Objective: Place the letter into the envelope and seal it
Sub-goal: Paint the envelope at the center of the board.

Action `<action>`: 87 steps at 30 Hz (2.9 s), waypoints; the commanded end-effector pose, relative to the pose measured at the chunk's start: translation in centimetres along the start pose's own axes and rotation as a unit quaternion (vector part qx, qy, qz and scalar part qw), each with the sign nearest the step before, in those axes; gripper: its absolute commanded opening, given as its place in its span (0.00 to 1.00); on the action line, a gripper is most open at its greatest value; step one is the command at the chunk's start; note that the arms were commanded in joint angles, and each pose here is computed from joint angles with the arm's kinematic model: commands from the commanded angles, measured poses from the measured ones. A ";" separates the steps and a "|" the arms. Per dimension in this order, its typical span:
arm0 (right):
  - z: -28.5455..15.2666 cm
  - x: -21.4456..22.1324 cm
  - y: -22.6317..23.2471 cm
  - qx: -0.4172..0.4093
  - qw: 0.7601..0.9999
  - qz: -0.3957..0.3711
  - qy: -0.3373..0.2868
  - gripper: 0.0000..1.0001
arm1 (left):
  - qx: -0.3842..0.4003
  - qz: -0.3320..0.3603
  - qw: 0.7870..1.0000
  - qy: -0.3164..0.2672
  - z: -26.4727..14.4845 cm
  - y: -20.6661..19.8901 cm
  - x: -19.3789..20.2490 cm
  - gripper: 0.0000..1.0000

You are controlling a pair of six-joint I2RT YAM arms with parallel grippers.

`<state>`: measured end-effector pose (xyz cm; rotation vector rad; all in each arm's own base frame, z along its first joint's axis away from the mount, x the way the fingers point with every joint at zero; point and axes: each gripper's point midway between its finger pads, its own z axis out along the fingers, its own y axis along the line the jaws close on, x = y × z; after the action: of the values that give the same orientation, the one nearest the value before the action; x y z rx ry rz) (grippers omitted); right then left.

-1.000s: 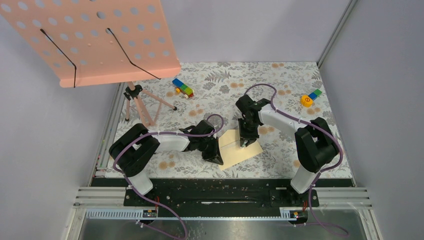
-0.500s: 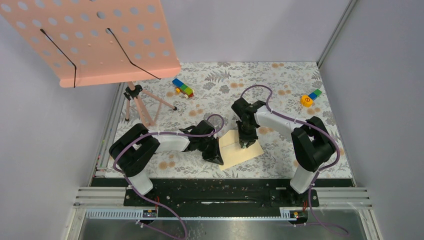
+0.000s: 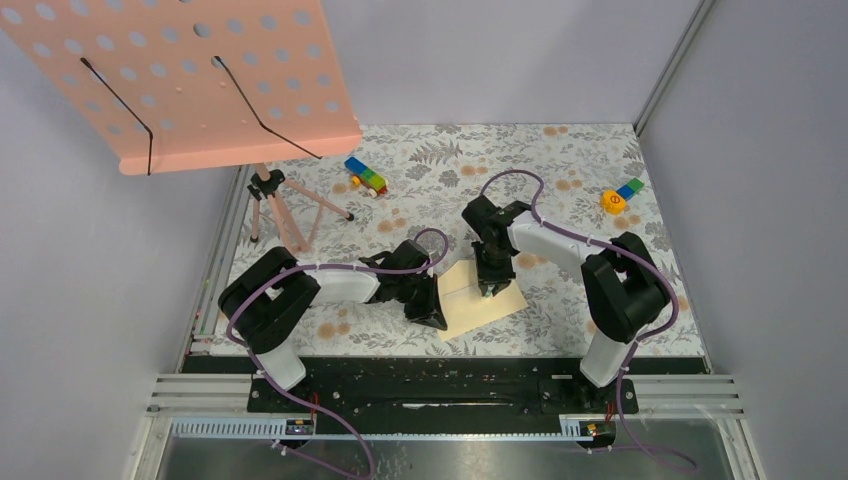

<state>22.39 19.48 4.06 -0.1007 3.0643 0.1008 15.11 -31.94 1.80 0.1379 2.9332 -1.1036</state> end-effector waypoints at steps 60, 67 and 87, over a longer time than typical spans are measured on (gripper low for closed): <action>-1.9 -2.4 1.8 0.033 0.997 -0.049 -0.042 0.00 | 0.003 0.004 1.000 -0.012 0.5 -0.3 -0.2 0.00; -1.9 -2.8 2.3 0.026 0.998 -0.049 -0.043 0.00 | 0.003 0.004 1.000 -0.013 0.5 -0.3 -0.2 0.00; 0.7 -1.3 1.7 0.034 0.998 -0.048 -0.014 0.00 | 0.002 0.003 1.000 -0.012 0.6 -0.2 -0.1 0.00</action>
<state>24.18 21.54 4.56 -0.2260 3.0062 0.0182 14.94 -32.59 1.86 0.1402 2.9215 -1.1312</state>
